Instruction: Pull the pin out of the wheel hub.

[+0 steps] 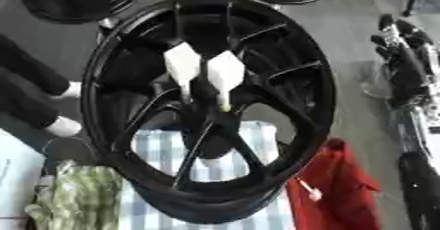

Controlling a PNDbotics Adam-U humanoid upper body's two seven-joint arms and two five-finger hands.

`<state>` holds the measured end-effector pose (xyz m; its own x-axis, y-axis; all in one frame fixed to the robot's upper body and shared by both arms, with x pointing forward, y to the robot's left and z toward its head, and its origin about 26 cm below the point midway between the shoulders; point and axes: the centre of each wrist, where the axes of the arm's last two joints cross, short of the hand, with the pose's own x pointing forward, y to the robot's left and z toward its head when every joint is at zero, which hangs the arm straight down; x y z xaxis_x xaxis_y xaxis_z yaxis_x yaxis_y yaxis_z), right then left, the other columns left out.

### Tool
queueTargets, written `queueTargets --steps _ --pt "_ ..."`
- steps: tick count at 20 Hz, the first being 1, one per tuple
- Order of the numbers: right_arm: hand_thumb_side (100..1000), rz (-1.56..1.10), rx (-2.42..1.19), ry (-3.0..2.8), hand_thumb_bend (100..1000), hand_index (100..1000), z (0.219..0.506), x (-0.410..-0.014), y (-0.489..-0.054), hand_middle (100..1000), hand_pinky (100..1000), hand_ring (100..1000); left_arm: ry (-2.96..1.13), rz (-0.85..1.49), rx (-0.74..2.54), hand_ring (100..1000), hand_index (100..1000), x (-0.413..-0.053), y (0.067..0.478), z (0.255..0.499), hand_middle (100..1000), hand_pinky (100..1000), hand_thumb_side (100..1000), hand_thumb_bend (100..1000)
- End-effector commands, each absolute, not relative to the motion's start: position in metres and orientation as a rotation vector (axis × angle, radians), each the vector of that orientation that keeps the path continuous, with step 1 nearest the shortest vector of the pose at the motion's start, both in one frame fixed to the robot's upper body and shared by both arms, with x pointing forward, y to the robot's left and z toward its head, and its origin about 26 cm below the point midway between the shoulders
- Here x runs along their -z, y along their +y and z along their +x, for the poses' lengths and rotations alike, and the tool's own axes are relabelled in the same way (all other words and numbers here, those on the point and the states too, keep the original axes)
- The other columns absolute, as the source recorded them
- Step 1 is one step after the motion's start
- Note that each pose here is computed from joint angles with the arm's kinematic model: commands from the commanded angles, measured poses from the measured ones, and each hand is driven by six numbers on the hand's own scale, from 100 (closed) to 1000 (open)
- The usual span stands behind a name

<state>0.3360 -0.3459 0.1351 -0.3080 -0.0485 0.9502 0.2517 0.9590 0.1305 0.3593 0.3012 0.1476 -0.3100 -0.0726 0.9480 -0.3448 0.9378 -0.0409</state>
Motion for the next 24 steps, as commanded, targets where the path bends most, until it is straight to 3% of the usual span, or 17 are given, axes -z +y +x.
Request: queueTargets --steps 1,14,24 --pt "393 -0.146 0.28 -1.888 282 776 0.339 -0.145 -0.345 789 931 773 -1.905 0.35 -0.282 766 760 -0.159 0.313 0.358 702 662 674 325" --pt "386 -0.159 0.261 -1.926 278 779 0.343 -0.158 -0.347 795 930 779 -1.904 0.353 -0.285 766 760 -0.159 0.315 0.358 702 662 673 325" --pt "379 -0.255 -0.126 -2.073 284 805 0.348 -0.246 -0.355 823 926 809 -1.885 0.369 -0.274 766 759 -0.154 0.318 0.356 701 661 673 326"
